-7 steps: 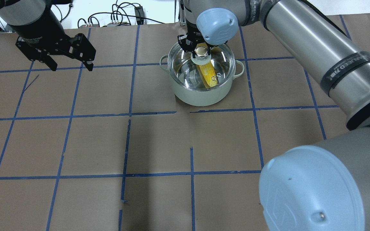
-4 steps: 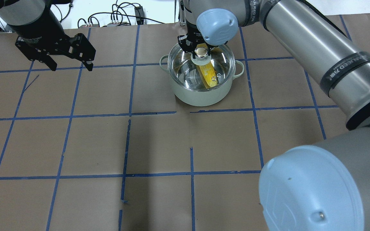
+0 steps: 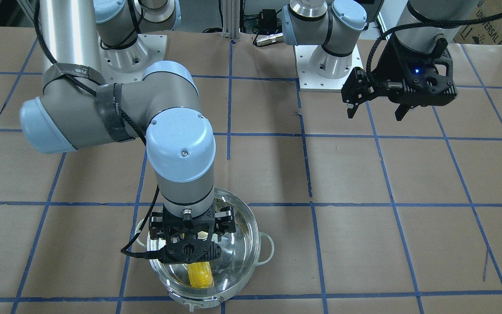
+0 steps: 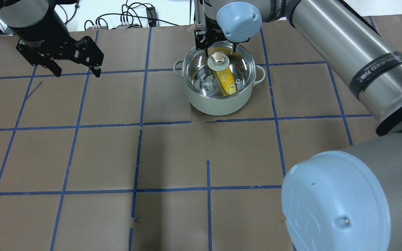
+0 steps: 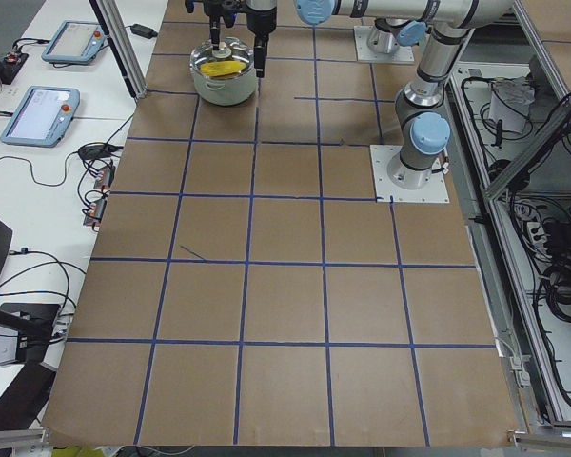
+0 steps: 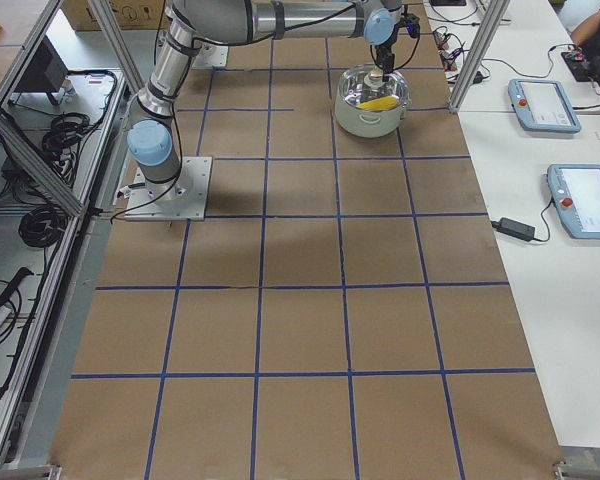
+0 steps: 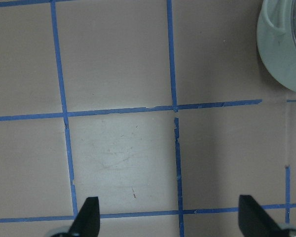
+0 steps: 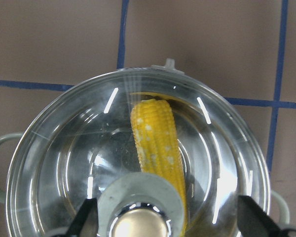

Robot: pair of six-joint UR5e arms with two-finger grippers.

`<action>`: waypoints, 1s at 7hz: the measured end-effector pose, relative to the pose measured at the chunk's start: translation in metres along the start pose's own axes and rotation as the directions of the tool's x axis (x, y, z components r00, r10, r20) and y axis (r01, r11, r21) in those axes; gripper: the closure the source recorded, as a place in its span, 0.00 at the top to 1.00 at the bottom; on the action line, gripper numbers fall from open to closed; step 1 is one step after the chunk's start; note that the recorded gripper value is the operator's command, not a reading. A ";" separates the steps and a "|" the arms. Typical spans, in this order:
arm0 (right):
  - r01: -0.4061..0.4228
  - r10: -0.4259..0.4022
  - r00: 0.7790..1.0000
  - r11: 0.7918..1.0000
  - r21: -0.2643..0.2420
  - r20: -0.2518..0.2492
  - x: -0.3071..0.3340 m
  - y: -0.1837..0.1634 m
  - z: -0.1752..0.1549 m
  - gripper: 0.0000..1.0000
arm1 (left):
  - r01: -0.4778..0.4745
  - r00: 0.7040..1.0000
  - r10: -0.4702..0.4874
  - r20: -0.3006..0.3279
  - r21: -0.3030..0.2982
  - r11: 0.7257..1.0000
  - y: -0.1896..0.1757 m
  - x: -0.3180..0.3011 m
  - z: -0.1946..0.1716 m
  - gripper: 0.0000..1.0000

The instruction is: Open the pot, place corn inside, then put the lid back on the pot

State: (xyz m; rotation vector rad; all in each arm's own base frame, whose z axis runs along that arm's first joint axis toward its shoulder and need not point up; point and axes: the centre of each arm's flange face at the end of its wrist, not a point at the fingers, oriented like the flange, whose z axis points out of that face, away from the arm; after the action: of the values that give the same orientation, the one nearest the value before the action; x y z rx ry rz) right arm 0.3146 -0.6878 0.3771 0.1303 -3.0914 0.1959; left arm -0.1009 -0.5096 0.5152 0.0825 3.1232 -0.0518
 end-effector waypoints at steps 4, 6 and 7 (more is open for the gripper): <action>-0.034 0.035 0.999 0.997 -0.075 0.013 0.096 0.015 -0.068 1.00 | 0.001 1.000 -0.001 0.001 0.002 1.000 0.001 0.000 -0.001 1.00; 0.003 0.014 0.995 0.985 -0.171 0.101 0.134 0.080 -0.117 1.00 | 0.007 1.000 -0.007 0.002 0.005 1.000 0.002 0.000 -0.003 1.00; 0.010 0.012 0.994 0.981 -0.195 0.112 0.138 0.125 -0.140 1.00 | 0.009 1.000 -0.009 0.002 0.001 1.000 0.002 0.000 -0.004 1.00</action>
State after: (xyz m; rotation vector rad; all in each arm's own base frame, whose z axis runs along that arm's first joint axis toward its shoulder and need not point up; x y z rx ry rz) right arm 0.1717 -0.5572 0.5066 0.1370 -3.1997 -0.1203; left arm -0.1009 -0.5074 0.5192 0.0677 3.1214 -0.0531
